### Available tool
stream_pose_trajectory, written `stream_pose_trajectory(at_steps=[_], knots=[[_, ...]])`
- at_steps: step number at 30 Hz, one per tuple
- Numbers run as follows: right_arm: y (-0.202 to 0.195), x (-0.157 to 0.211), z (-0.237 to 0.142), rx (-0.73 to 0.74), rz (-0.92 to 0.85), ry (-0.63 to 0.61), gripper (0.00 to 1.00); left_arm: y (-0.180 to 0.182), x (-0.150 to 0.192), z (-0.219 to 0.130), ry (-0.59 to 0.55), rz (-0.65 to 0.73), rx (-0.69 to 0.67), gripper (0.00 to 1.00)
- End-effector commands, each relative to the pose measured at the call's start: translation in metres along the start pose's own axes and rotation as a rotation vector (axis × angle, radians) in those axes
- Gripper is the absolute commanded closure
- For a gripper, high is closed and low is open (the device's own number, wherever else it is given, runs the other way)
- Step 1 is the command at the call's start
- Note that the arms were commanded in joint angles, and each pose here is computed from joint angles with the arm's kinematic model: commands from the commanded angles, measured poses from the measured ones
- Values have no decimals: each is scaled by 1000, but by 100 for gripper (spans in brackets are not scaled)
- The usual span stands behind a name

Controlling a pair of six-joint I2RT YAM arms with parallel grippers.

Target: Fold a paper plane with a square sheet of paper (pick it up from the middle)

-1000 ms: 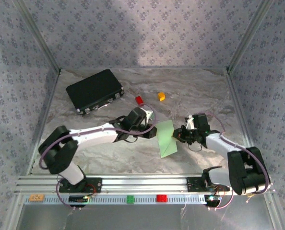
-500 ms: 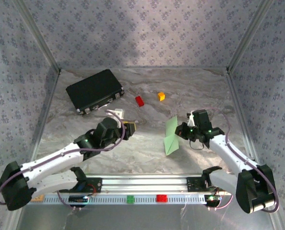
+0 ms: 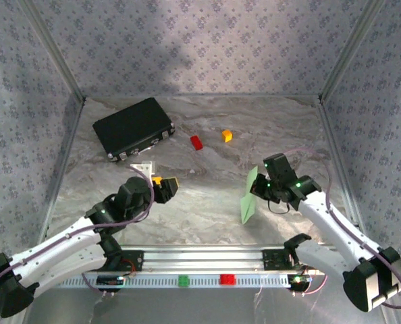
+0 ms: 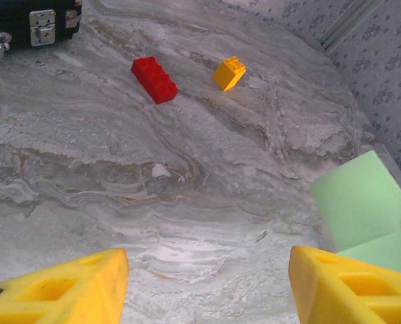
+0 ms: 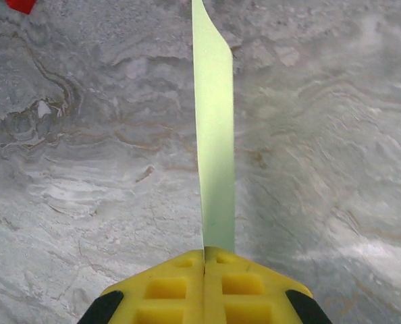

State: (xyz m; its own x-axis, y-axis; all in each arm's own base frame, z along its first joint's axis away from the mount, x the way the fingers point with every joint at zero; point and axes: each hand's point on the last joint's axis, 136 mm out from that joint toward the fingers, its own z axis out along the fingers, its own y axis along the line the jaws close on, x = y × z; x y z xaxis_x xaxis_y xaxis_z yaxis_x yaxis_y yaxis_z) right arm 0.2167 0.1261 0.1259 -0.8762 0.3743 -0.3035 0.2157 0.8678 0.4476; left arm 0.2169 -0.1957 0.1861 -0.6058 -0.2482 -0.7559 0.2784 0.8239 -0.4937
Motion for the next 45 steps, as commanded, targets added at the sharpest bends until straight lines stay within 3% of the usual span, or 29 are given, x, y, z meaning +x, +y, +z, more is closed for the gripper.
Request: stream_pose_trajectory(at_steps=[1,9,16,29,33,38,45], knots=[[-18,13,-3,70,60,25,97,7,0,-2,3,-18,-26,35],[-11,11,-8,51,33,23,98,0,-8,-6,3,-3,-12,27],[-2,4,-13,61,-74,-19,98,18,-5,-6,61,-19,-112,0],[2,-31,-39,483,-441,-183,98,66,4,-8,133,-218,-224,0],[2,-37,-39,645,-509,-217,99,89,8,-23,127,-266,-326,0],[9,-34,-14,759,-569,-222,99,114,6,-53,69,-299,-451,0],[60,3,62,647,-690,-110,97,113,-9,-75,-10,-313,-453,0]])
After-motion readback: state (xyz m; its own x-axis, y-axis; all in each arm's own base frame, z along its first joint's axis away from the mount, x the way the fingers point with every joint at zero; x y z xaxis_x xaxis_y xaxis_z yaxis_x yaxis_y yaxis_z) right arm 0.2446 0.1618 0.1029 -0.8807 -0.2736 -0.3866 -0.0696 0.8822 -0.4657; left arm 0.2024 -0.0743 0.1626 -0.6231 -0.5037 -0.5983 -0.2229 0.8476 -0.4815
